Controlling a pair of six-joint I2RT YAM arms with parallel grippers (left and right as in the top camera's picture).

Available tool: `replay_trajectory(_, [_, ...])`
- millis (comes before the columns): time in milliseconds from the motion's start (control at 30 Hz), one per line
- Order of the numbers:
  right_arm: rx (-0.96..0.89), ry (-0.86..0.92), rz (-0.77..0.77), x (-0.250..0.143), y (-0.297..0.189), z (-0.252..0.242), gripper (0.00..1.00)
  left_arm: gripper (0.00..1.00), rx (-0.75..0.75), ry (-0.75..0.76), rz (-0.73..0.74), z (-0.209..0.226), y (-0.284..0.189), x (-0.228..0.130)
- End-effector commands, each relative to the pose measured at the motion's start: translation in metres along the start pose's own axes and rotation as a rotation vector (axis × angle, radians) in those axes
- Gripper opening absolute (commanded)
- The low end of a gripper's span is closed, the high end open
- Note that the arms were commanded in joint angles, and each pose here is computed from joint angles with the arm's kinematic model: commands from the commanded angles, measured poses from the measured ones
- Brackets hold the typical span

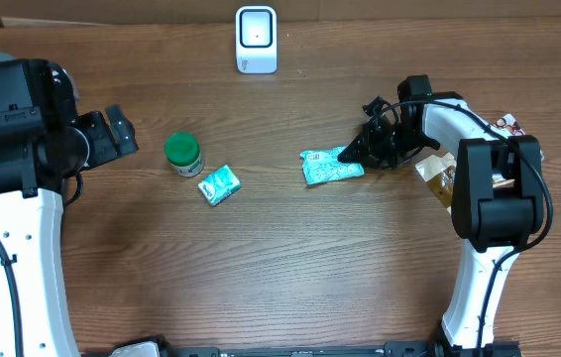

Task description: Scan the item barcode

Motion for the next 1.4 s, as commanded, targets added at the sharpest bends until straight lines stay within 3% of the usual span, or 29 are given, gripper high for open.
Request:
replay_trajectory(0, [0.027,-0.008,0.021,-0.005,0.000,0.010,0.04,1.00,0.014,0.019,-0.025,0.003,-0.008,0.001])
replay_trajectory(233, [0.098,-0.165,-0.083,-0.015,-0.060,0.086,0.04,1.00,0.014,0.019,-0.025,0.003,-0.008,0.001])
replay_trajectory(433, [0.176,-0.328,-0.288,-0.052,-0.148,0.174,0.04,1.00,0.014,0.019,-0.025,0.003,-0.008,0.001])
replay_trajectory(700, [0.188,-0.408,-0.473,-0.101,-0.211,0.216,0.04,1.00,0.014,0.019,-0.025,0.003,-0.008,0.001])
replay_trajectory(900, [0.142,-0.382,-0.487,-0.105,-0.206,0.217,0.04,1.00,0.014,0.019,-0.025,0.003,-0.008,0.001])
replay_trajectory(1133, [-0.083,-0.260,-0.646,-0.090,-0.194,0.227,0.04,1.00,0.014,0.019,-0.025,0.003,-0.008,0.001])
replay_trajectory(1367, [-0.323,-0.357,-0.831,-0.042,-0.185,0.272,0.04,0.99,0.014,0.019,-0.025,0.003,-0.008,0.001])
Point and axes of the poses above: each gripper's point midway between its finger pads, its own y axis out along the fingers, its own z axis along the line the jaws close on, x = y × z, the point moved 4 cm from there along -y, back along the fingers, and after that the axes turned 10 degrees about y, right-handed, at the moved point
